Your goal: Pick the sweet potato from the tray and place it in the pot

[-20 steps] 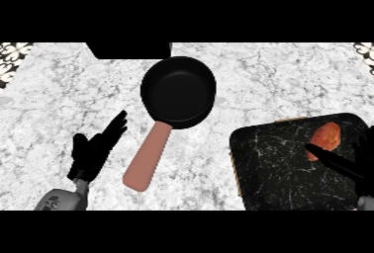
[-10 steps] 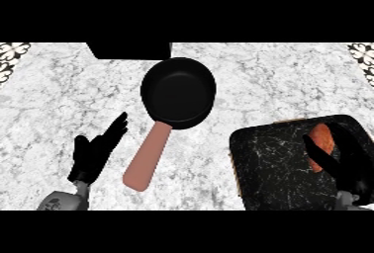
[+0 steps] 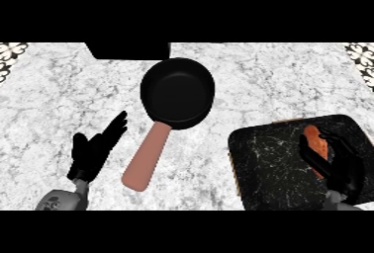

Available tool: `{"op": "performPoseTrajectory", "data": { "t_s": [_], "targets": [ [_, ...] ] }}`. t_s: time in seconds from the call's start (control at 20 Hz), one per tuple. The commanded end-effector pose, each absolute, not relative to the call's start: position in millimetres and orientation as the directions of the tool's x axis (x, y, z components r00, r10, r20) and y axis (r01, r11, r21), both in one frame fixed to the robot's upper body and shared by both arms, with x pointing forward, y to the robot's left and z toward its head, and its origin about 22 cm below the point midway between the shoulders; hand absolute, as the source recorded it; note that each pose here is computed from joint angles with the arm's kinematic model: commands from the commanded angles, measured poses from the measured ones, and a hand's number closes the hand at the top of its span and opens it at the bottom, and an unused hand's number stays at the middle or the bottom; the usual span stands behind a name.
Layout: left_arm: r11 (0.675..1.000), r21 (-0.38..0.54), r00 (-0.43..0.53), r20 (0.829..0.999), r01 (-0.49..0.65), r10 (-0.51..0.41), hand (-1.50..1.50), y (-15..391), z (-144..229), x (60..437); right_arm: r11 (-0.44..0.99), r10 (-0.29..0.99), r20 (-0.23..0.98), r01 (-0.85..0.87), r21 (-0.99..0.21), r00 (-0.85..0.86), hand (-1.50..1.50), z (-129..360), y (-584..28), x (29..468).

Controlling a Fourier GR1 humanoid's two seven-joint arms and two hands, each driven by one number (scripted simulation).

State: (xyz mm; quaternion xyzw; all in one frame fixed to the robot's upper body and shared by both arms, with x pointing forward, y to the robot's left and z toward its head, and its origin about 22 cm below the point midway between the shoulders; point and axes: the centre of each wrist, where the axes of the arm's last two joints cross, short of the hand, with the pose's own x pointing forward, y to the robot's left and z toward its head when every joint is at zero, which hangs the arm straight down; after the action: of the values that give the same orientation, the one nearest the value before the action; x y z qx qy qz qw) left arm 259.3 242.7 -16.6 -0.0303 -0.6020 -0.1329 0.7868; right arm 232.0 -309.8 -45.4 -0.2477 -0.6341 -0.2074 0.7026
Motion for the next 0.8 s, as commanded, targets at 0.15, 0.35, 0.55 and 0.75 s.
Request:
{"op": "performPoseTrajectory", "data": {
  "t_s": [0.15, 0.35, 0.55, 0.75],
  "targets": [
    [0.962, 0.112, 0.249, 0.953, 0.250, -0.176, 0.00, 246, -19, 265, 0.962, 0.069, 0.996, 0.262, -0.082, 0.058, 1.50, -41, -308, 254],
    [0.954, 0.108, 0.248, 0.952, 0.281, -0.180, 0.00, 227, -22, 262, 0.975, 0.178, 0.983, -0.129, -0.182, -0.045, 1.50, -19, -312, 273],
    [0.963, 0.116, 0.271, 0.945, 0.244, -0.183, 0.00, 239, -36, 253, 0.943, 0.244, 0.950, -0.180, -0.279, -0.194, 1.50, -3, -326, 292],
    [0.961, 0.112, 0.259, 0.949, 0.253, -0.179, 0.00, 247, -14, 268, 0.911, 0.324, 0.916, -0.182, -0.369, -0.236, 1.50, 17, -321, 296]
  ]
}}
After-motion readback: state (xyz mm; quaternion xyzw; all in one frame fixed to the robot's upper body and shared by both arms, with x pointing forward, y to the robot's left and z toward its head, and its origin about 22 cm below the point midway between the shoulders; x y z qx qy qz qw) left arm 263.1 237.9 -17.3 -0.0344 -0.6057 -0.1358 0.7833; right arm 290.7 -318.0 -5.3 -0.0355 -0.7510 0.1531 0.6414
